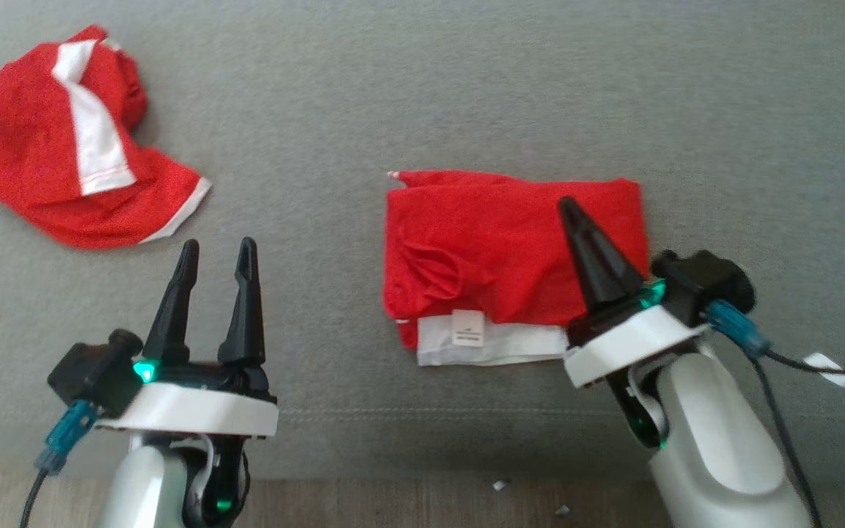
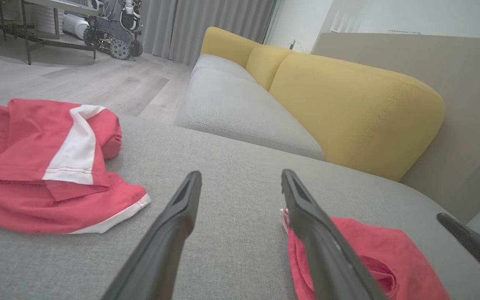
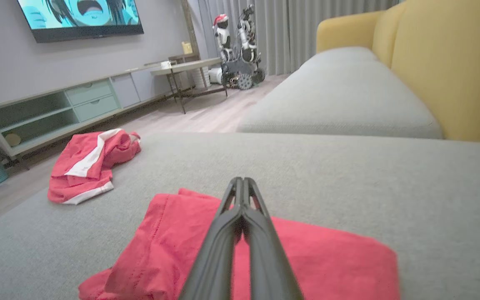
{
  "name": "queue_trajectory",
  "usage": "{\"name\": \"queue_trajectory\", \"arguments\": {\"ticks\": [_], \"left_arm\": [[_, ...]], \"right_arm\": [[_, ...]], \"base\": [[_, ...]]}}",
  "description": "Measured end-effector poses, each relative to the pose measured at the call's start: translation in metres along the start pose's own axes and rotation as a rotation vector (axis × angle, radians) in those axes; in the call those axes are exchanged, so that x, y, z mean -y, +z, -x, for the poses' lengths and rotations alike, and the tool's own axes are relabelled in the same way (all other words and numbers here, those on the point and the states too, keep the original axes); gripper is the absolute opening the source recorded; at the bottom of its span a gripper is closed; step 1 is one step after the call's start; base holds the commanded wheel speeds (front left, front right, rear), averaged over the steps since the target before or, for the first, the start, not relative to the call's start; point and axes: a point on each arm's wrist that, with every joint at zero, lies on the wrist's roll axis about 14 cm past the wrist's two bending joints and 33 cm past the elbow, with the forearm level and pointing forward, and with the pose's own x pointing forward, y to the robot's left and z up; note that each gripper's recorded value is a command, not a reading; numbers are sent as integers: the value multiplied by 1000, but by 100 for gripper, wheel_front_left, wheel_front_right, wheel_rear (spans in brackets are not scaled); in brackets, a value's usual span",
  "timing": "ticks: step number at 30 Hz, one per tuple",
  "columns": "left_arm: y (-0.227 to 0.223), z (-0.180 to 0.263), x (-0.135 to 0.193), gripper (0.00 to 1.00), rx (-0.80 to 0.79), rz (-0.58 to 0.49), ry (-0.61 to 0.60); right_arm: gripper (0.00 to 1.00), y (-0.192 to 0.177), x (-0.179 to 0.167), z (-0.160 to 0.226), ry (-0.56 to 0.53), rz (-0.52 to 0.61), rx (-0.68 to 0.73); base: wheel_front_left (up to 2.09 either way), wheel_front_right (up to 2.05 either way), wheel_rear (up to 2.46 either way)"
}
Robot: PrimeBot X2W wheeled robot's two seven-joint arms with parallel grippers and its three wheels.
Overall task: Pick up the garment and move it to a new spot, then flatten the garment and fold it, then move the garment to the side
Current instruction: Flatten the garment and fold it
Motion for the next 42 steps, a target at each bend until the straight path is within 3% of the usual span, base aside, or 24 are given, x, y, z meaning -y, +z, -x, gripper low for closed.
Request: {"name": "queue_trajectory", "arguments": {"ticks": [9, 16, 23, 29, 35, 38, 42], "left_arm": [[4, 11, -30, 100, 2, -8, 96], [9, 13, -40, 100, 15, -15, 127], [9, 13, -41, 100, 14, -17, 135], [10, 6, -32, 100, 23, -9, 105], [20, -1, -14, 100, 59, 0, 47], [24, -4, -3, 100, 73, 10, 11], [27, -8, 12, 100, 84, 25, -33]], "right_arm": [[0, -66, -44, -19, 154, -49, -217], [0, -78, -94, -21, 310, -88, -258], [0, -95, -100, -16, 333, -103, -338], [0, -65, -71, -35, 234, -169, -229], [0, 10, -14, -46, 74, -178, 11], [0, 49, 26, -34, -30, -155, 138], [0, 61, 67, -1, -152, -89, 185]], "base": [[0, 0, 0], [0, 0, 0], [0, 0, 0], [0, 0, 0], [0, 0, 0], [0, 0, 0], [0, 0, 0]]}}
